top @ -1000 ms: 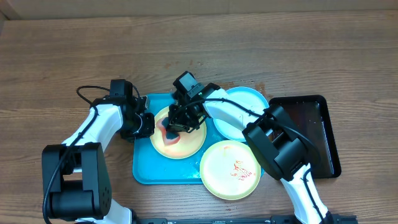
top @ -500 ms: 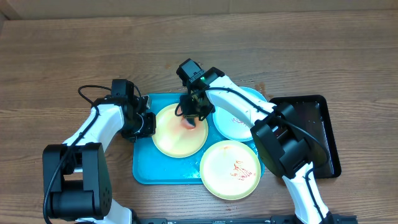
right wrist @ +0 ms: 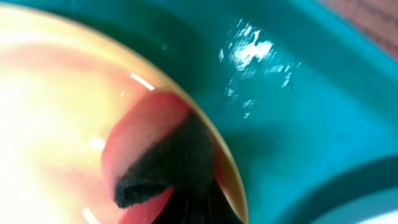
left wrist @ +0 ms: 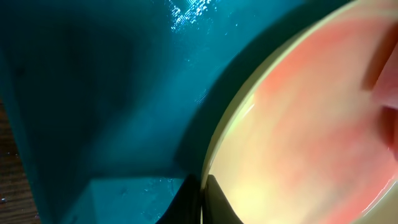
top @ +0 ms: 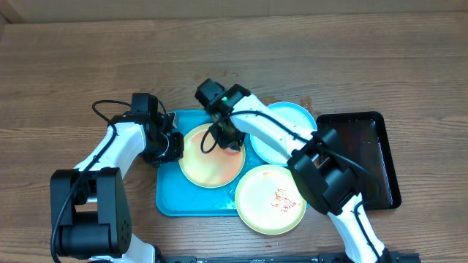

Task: Clean dirty plates on tray and stack at the side

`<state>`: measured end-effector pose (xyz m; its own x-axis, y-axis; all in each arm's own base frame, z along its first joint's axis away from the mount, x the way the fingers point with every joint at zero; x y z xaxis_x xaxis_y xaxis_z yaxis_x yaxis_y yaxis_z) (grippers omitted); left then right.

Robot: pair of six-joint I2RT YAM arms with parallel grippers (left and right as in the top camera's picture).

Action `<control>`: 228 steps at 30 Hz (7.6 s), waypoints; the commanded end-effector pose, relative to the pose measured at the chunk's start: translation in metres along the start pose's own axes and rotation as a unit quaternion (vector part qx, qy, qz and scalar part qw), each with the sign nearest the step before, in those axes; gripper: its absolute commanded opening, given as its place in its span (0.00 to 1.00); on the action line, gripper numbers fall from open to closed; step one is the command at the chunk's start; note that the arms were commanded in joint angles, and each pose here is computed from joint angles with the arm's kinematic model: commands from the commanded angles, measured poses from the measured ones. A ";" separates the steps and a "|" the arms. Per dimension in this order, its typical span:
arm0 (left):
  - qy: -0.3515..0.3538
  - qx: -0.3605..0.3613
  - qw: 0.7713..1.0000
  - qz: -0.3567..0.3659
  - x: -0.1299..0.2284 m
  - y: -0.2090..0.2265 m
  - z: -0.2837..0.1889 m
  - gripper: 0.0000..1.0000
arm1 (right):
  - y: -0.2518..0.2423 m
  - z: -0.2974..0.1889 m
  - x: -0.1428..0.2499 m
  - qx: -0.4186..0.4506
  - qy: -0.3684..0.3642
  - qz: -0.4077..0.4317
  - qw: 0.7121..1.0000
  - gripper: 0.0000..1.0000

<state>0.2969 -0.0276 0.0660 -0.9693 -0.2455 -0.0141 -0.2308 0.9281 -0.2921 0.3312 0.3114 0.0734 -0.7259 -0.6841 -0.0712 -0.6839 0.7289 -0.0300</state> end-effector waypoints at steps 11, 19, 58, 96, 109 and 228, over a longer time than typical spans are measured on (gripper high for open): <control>0.007 -0.005 1.000 0.000 0.002 0.002 0.004 0.04 | -0.004 0.019 -0.012 0.027 -0.027 0.129 0.991 0.04; 0.008 -0.005 1.000 0.003 0.003 0.002 0.004 0.04 | 0.024 0.014 -0.040 -0.092 -0.090 0.100 0.987 0.04; 0.009 -0.006 1.000 0.003 0.003 0.003 0.004 0.04 | -0.053 0.021 -0.004 -0.050 -0.002 0.252 0.966 0.04; 0.006 -0.005 1.000 -0.004 0.002 0.002 0.004 0.04 | -0.006 0.014 -0.017 -0.179 -0.003 0.250 0.952 0.04; 0.004 -0.005 1.000 -0.003 0.001 0.002 0.004 0.04 | -0.051 0.018 0.013 -0.114 0.057 0.314 0.941 0.04; -0.158 -0.007 0.987 -0.006 -0.025 -0.034 -0.131 0.04 | -0.149 -0.060 0.270 0.025 0.092 0.542 0.835 0.04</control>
<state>0.3160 -0.0233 0.1863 -0.9127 -0.3181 -0.2566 -0.2331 0.9209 -0.3126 0.2324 0.0157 0.1128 -0.9135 0.3960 0.0939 0.3854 0.9158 -0.1125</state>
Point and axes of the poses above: each gripper's point midway between its finger pads, its own z axis out along the fingers, its own y axis along the line the jaws close on, x = y × z, the point moved 6 cm from there along -z, back along the fingers, and after that the axes turned 10 degrees about -z, right-handed, at the moved point
